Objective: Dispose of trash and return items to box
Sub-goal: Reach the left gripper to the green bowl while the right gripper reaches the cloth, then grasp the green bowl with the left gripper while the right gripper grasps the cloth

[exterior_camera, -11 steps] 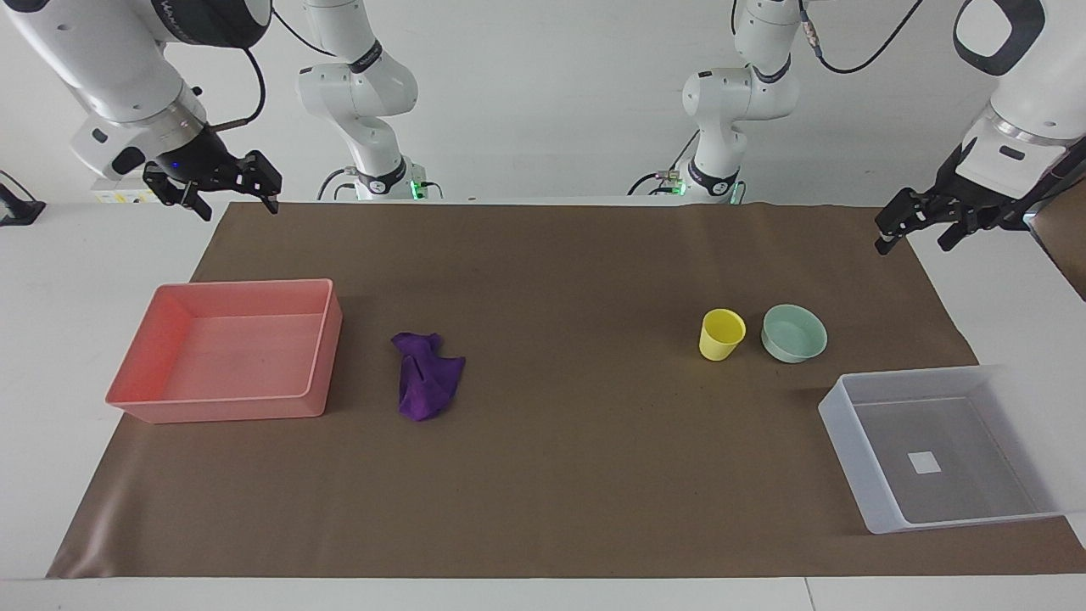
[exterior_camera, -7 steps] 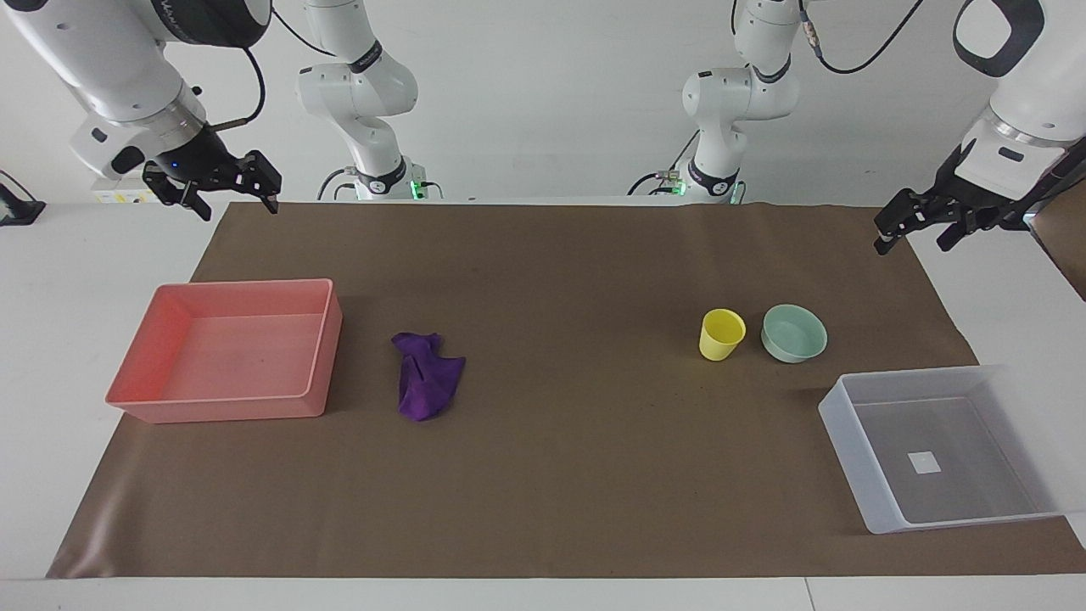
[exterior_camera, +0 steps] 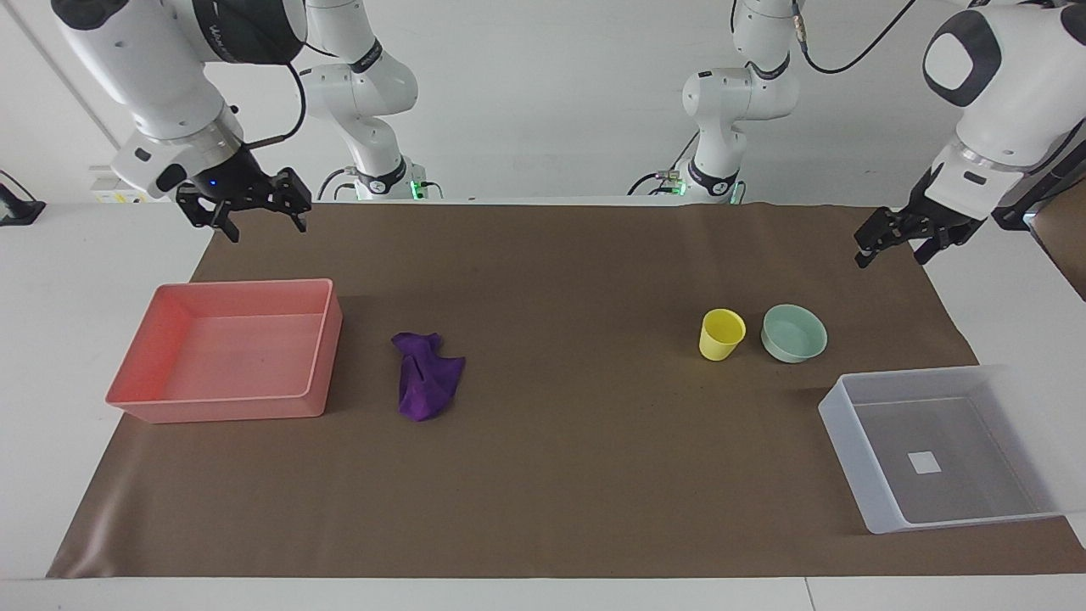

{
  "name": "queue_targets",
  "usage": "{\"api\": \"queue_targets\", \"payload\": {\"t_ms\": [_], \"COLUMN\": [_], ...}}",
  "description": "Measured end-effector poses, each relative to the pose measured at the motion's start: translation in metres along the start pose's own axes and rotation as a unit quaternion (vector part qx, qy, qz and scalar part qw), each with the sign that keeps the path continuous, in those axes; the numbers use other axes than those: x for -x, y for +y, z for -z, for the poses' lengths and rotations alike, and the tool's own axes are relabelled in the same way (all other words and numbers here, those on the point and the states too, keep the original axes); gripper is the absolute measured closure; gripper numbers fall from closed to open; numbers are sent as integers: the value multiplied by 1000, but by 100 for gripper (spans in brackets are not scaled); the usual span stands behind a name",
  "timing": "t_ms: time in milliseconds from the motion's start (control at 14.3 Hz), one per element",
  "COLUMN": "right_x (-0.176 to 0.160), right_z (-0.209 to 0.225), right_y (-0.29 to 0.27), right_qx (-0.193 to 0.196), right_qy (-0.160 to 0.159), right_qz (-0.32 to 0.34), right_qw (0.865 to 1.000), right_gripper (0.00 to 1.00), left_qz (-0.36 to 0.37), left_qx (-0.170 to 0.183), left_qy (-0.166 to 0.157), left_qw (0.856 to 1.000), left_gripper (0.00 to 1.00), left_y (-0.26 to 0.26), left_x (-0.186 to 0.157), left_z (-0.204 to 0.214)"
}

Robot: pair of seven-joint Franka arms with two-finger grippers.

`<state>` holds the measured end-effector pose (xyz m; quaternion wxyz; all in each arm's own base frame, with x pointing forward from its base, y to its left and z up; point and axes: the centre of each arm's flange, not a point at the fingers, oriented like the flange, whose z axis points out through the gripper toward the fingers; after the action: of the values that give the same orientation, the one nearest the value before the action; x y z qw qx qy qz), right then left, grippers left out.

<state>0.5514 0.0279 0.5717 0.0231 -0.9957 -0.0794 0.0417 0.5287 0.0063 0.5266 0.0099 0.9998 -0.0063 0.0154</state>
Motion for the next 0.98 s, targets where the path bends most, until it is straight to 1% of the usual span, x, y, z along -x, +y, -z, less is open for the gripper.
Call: {"api": "queue_targets", "payload": {"t_ms": [70, 140, 350, 490, 630, 770, 840, 910, 980], "right_x": [-14, -29, -63, -74, -77, -80, -82, -83, -84], "right_z": [-17, -38, -110, -155, -197, -228, -241, -254, -263], "right_y": [-13, -26, -65, -86, -92, -97, -102, -108, -111], "right_qx": [0, 1, 9, 14, 17, 21, 22, 24, 25], "right_qy": [5, 10, 23, 34, 44, 45, 45, 44, 42], "right_qz": [0, 0, 7, 16, 20, 24, 29, 34, 37], "right_qw": [1000, 1000, 1000, 999, 999, 998, 998, 998, 998], "right_gripper": [0, 0, 0, 0, 0, 1, 4, 5, 11], "left_qz": [6, 10, 9, 7, 7, 7, 7, 8, 8], "left_qx": [1, 2, -2, -4, -7, -7, -7, -8, -8], "left_qy": [-8, -10, 24, 25, 22, 14, 12, 12, 12], "left_qw": [1000, 1000, 1000, 1000, 1000, 1000, 1000, 1000, 1000], "left_gripper": [0, 0, 0, 0, 0, 0, 1, 4, 4], "left_y": [-7, -11, -9, -8, -8, -8, -8, -8, -9], "left_x": [14, 25, 39, 38, 34, 33, 34, 35, 36], "left_z": [-27, -52, -128, -167, -192, -204, -207, -209, -210]}}
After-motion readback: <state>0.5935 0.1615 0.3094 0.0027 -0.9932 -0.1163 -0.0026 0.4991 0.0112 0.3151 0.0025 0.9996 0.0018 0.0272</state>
